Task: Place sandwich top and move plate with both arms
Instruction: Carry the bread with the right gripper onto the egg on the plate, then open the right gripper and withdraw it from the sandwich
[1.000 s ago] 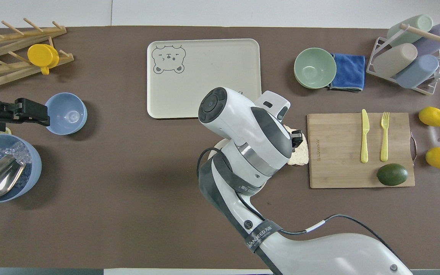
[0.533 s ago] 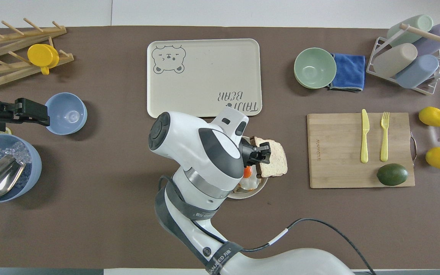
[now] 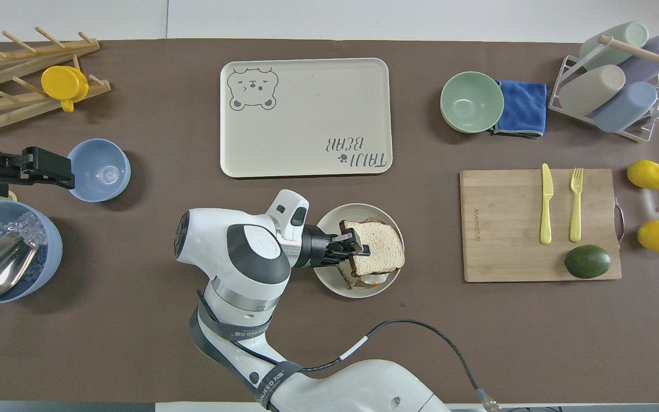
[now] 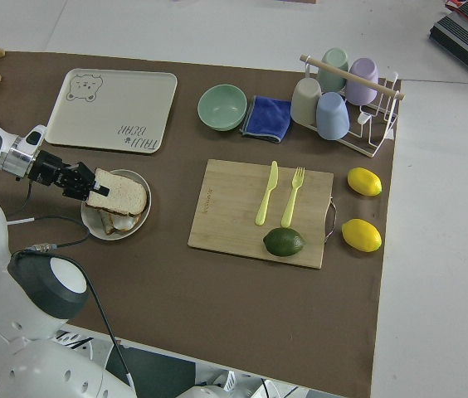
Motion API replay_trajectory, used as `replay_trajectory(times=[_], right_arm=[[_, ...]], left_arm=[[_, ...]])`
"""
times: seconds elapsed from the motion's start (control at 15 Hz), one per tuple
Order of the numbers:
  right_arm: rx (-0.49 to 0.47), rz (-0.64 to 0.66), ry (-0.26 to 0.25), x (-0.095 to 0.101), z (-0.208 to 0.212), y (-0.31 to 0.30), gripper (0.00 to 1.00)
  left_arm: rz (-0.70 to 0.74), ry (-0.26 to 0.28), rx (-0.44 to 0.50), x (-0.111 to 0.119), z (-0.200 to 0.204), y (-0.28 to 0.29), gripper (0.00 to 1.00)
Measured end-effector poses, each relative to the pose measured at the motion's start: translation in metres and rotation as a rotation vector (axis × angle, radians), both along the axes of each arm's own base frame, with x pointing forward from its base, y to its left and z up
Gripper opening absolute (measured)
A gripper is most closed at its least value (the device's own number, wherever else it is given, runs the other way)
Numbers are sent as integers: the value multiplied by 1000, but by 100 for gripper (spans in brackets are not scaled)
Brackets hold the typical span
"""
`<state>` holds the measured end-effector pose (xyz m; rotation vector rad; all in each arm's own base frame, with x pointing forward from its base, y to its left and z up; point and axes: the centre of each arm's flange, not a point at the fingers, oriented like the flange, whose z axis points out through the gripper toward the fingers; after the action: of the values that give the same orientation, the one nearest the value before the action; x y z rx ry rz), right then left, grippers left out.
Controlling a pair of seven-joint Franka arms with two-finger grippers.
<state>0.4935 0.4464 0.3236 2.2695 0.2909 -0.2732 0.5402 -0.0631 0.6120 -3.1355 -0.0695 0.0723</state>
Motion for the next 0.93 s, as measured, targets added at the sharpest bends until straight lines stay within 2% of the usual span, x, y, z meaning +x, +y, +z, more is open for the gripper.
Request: replay_trajectory(times=[0.4,0.53,0.73,0.93], right_arm=[[63,-77,-44,-4,-11,9,10],[103,-109,-61,2,-13,8,13],[149,-141,-74,15,-5,0,43],[252,-230,-66,35,28,-24,71]], left_arm=[[0,0,0,0,0,0,100],[0,0,0,0,0,0,100],[0,0,0,0,0,0,100],[0,0,0,0,0,0,100]])
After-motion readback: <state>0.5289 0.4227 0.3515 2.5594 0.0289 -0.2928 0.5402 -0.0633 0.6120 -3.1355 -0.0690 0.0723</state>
